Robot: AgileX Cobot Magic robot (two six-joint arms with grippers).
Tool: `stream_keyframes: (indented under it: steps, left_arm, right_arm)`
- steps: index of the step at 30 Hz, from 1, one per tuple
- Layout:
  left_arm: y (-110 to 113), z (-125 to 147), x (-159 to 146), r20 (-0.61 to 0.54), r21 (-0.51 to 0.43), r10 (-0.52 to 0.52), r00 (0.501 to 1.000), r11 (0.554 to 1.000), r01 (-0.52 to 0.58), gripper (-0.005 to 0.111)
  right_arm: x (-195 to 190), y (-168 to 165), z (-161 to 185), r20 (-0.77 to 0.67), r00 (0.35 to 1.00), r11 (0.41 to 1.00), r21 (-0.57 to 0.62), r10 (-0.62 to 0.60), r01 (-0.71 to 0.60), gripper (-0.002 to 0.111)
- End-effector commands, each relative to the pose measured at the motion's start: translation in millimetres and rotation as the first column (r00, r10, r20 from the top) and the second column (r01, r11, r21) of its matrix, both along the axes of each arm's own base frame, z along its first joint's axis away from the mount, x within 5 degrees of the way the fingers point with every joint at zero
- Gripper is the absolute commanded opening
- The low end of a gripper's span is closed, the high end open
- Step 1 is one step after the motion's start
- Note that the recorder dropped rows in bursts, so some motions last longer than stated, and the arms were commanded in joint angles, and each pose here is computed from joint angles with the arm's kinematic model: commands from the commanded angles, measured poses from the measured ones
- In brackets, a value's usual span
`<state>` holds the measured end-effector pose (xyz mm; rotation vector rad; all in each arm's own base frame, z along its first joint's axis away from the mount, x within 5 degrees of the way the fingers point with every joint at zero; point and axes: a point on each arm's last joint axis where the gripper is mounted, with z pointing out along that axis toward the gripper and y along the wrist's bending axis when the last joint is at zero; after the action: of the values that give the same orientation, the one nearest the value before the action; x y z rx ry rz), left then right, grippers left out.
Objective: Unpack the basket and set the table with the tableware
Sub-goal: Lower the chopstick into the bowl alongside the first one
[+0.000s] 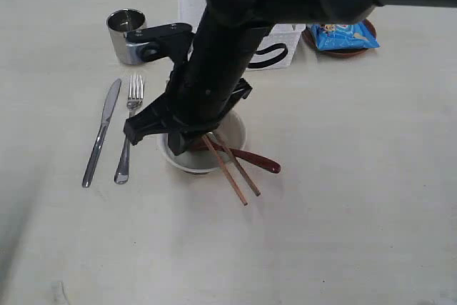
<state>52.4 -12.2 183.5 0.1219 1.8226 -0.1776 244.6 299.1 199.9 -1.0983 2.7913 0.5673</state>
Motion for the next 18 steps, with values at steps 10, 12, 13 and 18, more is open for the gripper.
stream_keyframes:
  steps: [10,12,13,18]
  left_arm:
    - [0,-1,0,0.001,-0.002,-0.007,1.0,1.0,0.007,0.0]
    - [0,-1,0,0.001,-0.002,-0.007,1.0,1.0,0.007,0.0]
    - [0,-1,0,0.001,-0.002,-0.007,1.0,1.0,0.007,0.0]
    - [0,-1,0,0.001,-0.002,-0.007,1.0,1.0,0.007,0.0]
  right_arm:
    - [4,-4,-13,0.059,0.998,0.993,-0.122,0.004,0.003,0.0]
    - [4,-4,-18,0.051,0.999,0.991,-0.131,0.005,0.002,0.0]
    - [4,-3,-21,0.042,0.999,0.991,-0.134,0.004,0.002,0.0]
    - [6,-3,-28,0.039,0.999,0.988,-0.155,0.002,0.004,0.0]
